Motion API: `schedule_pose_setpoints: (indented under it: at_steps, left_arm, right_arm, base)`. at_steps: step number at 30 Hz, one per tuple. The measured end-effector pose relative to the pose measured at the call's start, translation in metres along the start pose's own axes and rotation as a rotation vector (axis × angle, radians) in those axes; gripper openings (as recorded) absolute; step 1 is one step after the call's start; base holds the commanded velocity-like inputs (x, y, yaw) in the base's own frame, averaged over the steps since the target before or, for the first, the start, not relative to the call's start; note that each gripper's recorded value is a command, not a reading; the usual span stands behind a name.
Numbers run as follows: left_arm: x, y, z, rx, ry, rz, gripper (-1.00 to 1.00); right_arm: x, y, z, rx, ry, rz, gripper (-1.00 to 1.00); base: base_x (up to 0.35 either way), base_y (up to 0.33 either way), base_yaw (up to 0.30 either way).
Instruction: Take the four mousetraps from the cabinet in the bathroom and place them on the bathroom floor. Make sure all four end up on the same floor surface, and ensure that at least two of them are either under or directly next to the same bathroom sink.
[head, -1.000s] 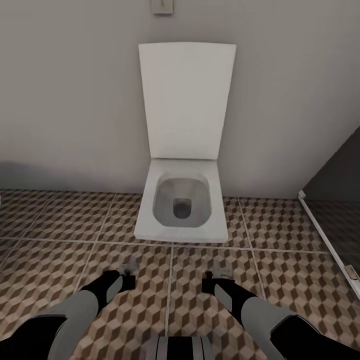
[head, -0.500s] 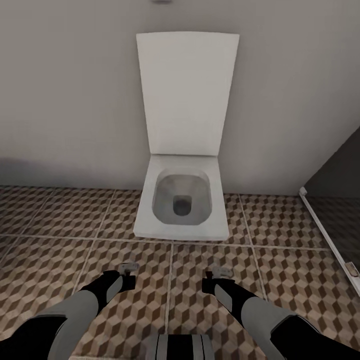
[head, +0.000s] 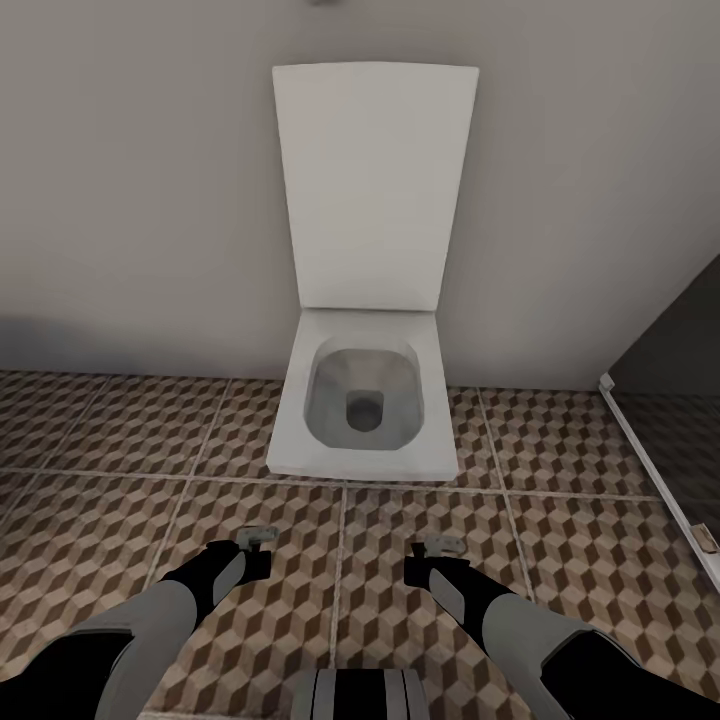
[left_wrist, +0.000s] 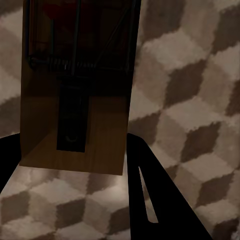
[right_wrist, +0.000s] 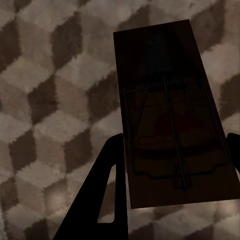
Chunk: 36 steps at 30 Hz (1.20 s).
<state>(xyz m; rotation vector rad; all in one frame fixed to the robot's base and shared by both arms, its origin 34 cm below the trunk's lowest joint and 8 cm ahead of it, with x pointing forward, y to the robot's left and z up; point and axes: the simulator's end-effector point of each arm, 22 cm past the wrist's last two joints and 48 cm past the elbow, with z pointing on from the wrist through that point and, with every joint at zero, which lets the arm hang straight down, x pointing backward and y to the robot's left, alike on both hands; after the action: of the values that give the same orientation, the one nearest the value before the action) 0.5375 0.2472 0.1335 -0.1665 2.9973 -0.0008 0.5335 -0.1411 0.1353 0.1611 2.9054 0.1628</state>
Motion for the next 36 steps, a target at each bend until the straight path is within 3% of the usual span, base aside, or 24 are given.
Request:
schedule_pose_setpoints:
  at_steps: [36]
  left_arm:
    - [0.0003,0.0,0.0001,0.0,0.0,0.0,-1.0]
  right_arm:
    - [-0.001,0.0,0.0,0.0,-0.005,-0.001,-1.0]
  base:
    - [0.039,0.017,0.0]
